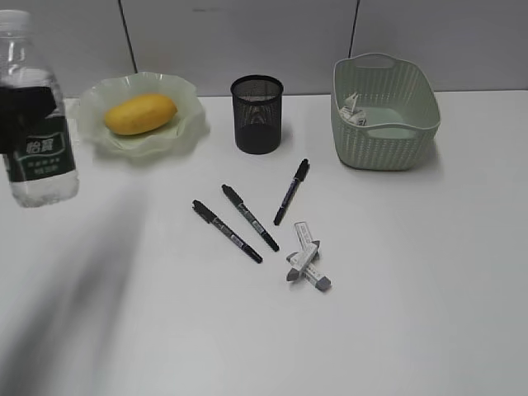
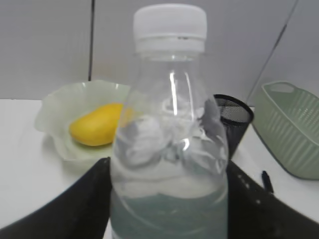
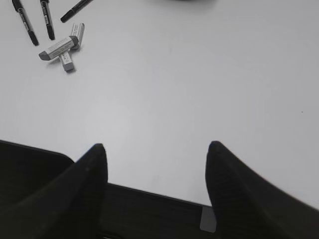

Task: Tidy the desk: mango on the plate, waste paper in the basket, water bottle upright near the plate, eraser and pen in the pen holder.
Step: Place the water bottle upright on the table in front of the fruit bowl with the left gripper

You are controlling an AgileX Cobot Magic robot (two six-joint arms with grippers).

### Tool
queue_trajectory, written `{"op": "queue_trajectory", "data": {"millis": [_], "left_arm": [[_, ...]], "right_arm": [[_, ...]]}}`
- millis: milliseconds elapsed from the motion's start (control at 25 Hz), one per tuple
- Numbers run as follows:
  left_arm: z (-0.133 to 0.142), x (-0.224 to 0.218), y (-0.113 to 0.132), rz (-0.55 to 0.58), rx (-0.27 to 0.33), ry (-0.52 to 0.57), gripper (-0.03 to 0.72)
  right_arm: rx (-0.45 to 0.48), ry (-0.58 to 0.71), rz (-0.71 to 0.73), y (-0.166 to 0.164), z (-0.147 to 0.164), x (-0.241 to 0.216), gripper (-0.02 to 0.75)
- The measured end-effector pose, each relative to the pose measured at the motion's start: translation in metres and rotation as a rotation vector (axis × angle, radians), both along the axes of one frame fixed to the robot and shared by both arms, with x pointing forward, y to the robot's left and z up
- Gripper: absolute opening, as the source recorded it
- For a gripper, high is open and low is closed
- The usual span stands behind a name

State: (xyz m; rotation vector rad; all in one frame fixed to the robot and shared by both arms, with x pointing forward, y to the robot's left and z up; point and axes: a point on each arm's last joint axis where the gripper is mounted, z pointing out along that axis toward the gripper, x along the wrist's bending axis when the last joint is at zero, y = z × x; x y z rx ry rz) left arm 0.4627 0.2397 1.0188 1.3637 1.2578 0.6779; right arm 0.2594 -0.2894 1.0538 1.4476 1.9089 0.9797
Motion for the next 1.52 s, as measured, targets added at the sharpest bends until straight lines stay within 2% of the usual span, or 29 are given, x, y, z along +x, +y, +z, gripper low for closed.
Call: {"op": "queue_trajectory", "data": {"millis": [200, 280, 400, 560, 800, 960, 1120, 1200, 1320, 1520], "left_arm": [[-0.010, 0.004, 0.031, 0.101, 0.041, -0.034, 0.472], [-0.010, 0.008, 0.037, 0.115, 0.037, -0.073, 0.472], [-0.009, 0.012, 0.037, 0.100, 0.017, -0.130, 0.472], [-0.013, 0.012, 0.036, 0.090, 0.031, -0.119, 0.472], [-0.018, 0.007, 0.035, 0.053, 0.143, -0.175, 0.472], [-0.026, 0.008, 0.032, 0.030, 0.147, -0.228, 0.472], [-0.042, 0.018, 0.030, 0.008, 0.106, -0.267, 0.472], [-0.054, 0.023, 0.030, 0.015, 0.079, -0.263, 0.472], [-0.080, 0.032, 0.033, 0.056, 0.067, -0.173, 0.472], [-0.112, 0.037, 0.035, 0.042, 0.166, -0.076, 0.472]], "right_arm": [[0.003, 0.001, -0.002, 0.000, 0.000, 0.000, 0.490], [0.008, 0.002, -0.007, 0.000, 0.000, 0.000, 0.490], [0.010, 0.003, -0.009, 0.000, 0.000, 0.000, 0.490], [0.011, 0.003, -0.010, 0.000, 0.000, 0.000, 0.490], [0.012, 0.002, -0.011, 0.000, 0.000, 0.000, 0.490], [0.012, 0.002, -0.011, 0.000, 0.000, 0.000, 0.489], [0.012, 0.003, -0.011, 0.000, 0.000, 0.000, 0.489], [0.012, 0.003, -0.011, 0.000, 0.000, 0.000, 0.489], [0.012, 0.003, -0.011, 0.000, 0.000, 0.000, 0.489], [0.012, 0.003, -0.011, 0.000, 0.000, 0.000, 0.489]]}}
